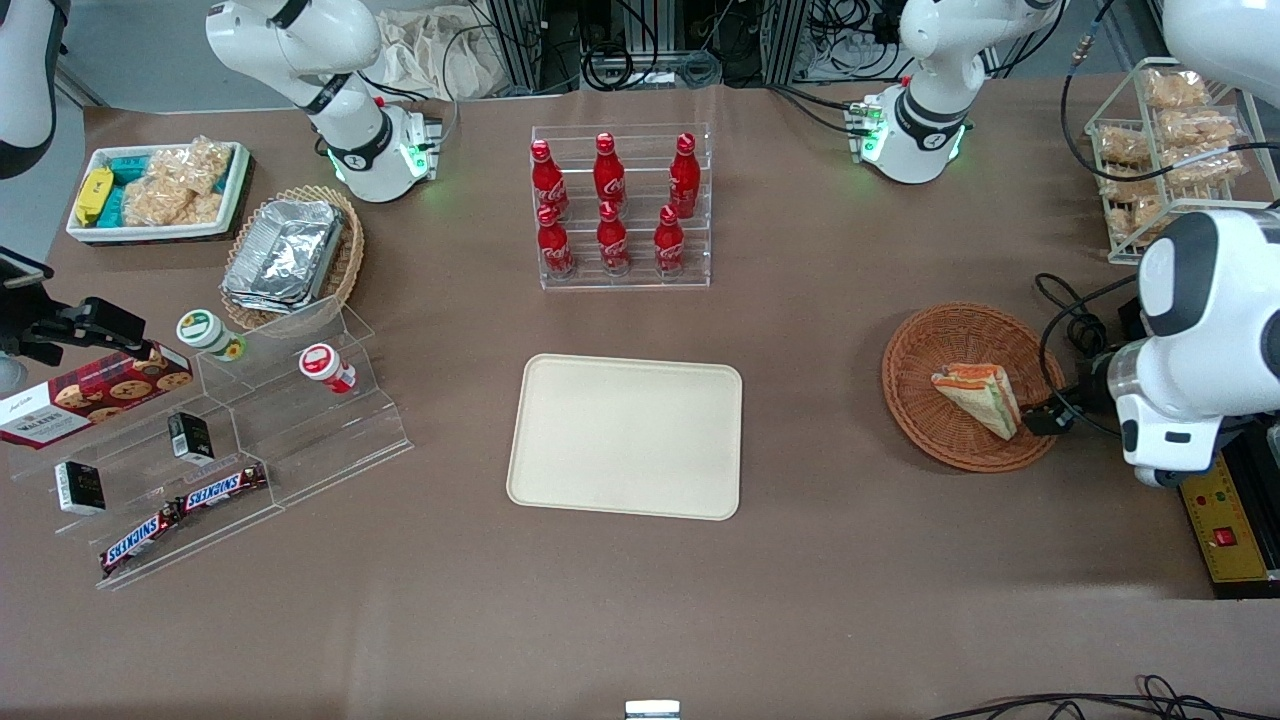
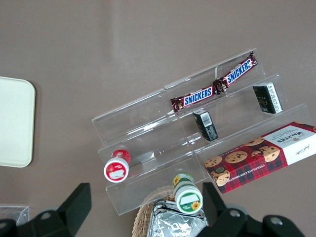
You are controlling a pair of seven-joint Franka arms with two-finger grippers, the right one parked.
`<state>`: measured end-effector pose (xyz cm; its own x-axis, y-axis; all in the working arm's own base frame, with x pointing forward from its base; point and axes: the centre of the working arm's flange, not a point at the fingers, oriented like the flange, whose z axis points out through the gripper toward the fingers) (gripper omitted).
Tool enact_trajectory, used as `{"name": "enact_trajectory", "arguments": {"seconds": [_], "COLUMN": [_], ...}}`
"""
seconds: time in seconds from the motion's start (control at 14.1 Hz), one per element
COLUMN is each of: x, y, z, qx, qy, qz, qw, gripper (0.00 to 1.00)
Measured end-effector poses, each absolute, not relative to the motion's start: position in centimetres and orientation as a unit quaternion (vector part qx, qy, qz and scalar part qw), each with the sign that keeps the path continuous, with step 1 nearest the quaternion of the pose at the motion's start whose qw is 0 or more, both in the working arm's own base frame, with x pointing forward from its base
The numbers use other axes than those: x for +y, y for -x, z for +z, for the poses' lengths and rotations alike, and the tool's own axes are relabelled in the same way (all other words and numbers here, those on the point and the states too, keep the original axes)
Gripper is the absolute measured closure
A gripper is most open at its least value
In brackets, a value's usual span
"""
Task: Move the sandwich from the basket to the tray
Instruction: 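Move the left gripper over the sandwich in the wicker basket, then lower the left gripper onto the wrapped sandwich and close on it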
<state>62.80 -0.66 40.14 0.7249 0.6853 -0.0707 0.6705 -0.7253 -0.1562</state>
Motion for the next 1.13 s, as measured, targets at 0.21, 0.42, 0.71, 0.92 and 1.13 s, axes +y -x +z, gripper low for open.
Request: {"name": "enact_trajectory", "arguments": {"seconds": [0.21,0.42,0.71,0.92,1.13], "x": [-1.8,-0.9,1.3,1.5,1.4], "y": [-61.7,-60.3,-58.0,-56.8,-56.1], "z": [35.6,31.9,27.8,26.1,25.1], "qx": [-0.424,-0.447,-0.462,-0.463,-0.463], "qy": [0.903,0.893,0.886,0.885,0.885], "qz": [0.042,0.034,0.028,0.029,0.029], "qw": [0.049,0.044,0.033,0.031,0.029], "gripper": [0.0,0.0,0.0,0.0,0.04]}}
